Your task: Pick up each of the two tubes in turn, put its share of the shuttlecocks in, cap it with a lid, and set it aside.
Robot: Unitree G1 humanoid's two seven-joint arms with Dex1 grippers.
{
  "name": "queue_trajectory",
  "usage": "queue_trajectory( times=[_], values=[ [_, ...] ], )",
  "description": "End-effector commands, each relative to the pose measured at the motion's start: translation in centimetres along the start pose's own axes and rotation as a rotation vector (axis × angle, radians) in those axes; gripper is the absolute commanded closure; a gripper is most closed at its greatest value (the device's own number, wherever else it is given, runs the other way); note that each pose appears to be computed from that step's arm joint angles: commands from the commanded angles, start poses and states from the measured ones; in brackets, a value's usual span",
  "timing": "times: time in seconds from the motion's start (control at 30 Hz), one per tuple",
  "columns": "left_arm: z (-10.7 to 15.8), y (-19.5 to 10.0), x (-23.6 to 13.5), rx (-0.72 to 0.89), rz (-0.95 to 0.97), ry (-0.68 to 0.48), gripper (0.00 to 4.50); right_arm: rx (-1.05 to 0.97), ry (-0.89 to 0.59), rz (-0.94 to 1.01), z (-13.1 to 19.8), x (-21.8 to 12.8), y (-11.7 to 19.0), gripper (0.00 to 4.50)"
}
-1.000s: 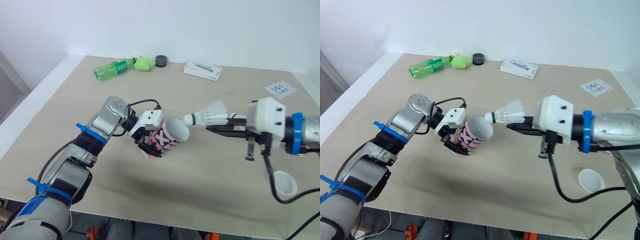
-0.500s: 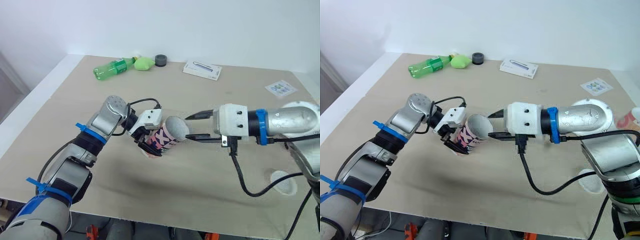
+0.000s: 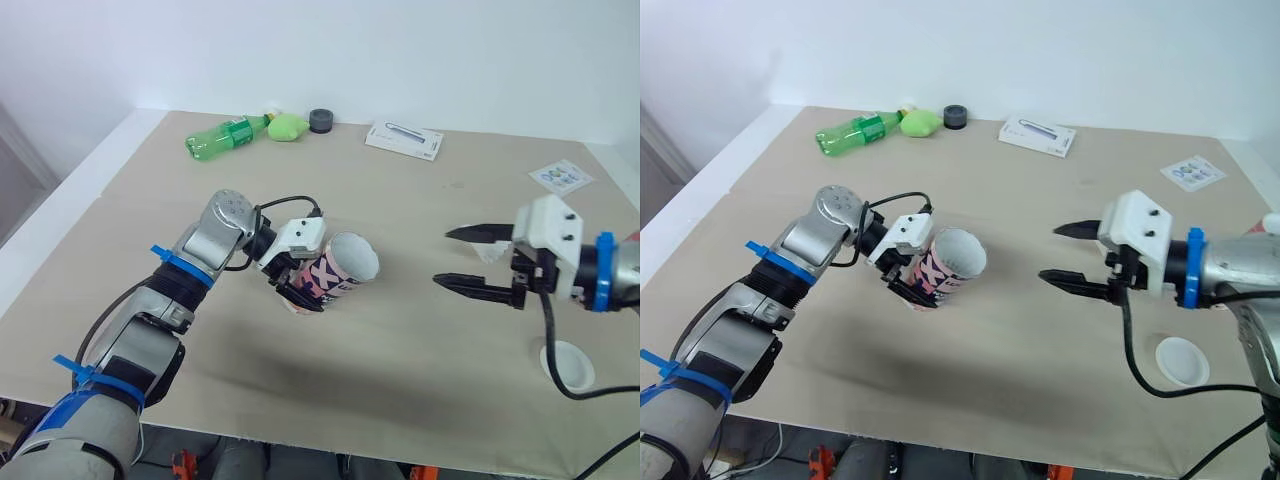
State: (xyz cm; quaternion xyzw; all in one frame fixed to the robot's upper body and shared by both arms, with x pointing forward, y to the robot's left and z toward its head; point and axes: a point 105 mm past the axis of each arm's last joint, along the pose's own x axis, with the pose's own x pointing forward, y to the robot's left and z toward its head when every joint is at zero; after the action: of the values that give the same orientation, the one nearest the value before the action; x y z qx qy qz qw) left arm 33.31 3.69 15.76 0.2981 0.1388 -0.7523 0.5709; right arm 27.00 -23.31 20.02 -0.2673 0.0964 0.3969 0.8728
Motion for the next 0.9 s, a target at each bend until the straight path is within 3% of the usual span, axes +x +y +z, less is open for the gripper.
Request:
queue_trajectory(
  times=[0.03,0.27,0.57,0.9],
  values=[
    [-0.2,0.0,0.2,0.001,-0.005,0.008,1.14,0.081,0.016,-0.139,-2.9,-0.6,-1.8,0.91],
    [0.1,0.1,0.2,0.004,-0.004,0.004,1.14,0.175,0.081,-0.234,-7.1,0.5,-4.2,0.91],
    [0.0,0.0,-0.2,-0.001,0.017,0.006,1.14,0.216,0.101,-0.329,-8.1,1.8,-7.7,0.91],
    [0.0,0.0,-0.3,-0.004,0.022,0.007,1.14,0.279,0.078,-0.364,-8.7,4.2,-9.2,0.91]
  ],
)
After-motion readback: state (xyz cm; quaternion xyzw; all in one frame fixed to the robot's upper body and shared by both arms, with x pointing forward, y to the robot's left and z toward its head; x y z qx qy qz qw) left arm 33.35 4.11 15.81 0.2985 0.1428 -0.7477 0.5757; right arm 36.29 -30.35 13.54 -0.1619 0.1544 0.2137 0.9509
